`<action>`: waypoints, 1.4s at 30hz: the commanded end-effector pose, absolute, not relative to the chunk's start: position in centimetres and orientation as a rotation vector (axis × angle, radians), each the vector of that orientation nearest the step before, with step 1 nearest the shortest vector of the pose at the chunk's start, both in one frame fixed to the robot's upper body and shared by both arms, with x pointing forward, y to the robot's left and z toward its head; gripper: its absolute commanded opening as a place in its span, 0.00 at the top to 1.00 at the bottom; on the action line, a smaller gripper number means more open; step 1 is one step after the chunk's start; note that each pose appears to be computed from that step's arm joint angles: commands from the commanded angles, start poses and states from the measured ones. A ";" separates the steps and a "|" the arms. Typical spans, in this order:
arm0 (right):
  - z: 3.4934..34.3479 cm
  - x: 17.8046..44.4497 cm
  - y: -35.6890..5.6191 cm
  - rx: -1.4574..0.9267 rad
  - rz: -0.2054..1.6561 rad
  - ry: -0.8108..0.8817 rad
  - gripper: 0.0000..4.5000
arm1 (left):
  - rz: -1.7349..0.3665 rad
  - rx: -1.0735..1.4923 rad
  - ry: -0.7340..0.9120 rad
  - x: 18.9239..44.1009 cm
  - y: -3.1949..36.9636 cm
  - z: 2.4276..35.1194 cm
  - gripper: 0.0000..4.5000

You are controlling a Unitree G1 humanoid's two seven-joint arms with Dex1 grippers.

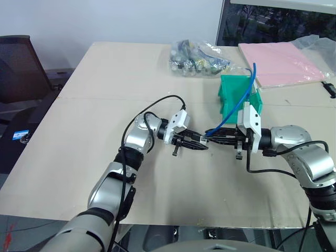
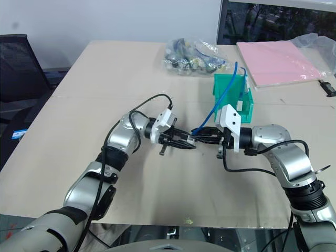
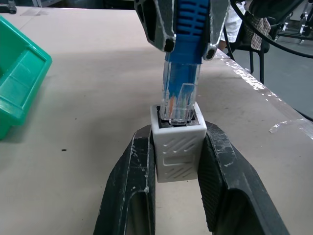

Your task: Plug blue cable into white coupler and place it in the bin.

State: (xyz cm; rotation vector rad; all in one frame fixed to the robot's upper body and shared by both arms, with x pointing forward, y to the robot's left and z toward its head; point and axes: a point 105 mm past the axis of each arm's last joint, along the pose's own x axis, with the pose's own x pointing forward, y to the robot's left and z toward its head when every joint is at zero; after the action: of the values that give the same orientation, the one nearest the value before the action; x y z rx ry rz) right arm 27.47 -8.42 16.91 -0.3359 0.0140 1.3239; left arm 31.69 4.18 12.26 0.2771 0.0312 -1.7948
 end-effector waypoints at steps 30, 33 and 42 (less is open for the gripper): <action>8.2 27.1 -8.1 -0.387 1.335 0.311 1.00 | -1.815 0.284 -0.004 31.2 0.9 10.6 0.87; 6.5 26.6 -8.5 -0.378 1.335 0.420 1.00 | -1.818 0.283 -0.008 31.1 0.8 10.6 0.87; 4.7 25.7 -9.1 -0.388 1.348 0.526 1.00 | -1.806 0.275 -0.008 31.3 0.8 10.7 0.87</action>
State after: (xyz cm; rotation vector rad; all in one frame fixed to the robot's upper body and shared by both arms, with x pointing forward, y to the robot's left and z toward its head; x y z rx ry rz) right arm 27.96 -8.28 11.28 -0.4066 0.2105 1.3135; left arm 31.40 2.75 7.79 0.3088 0.1590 -1.7661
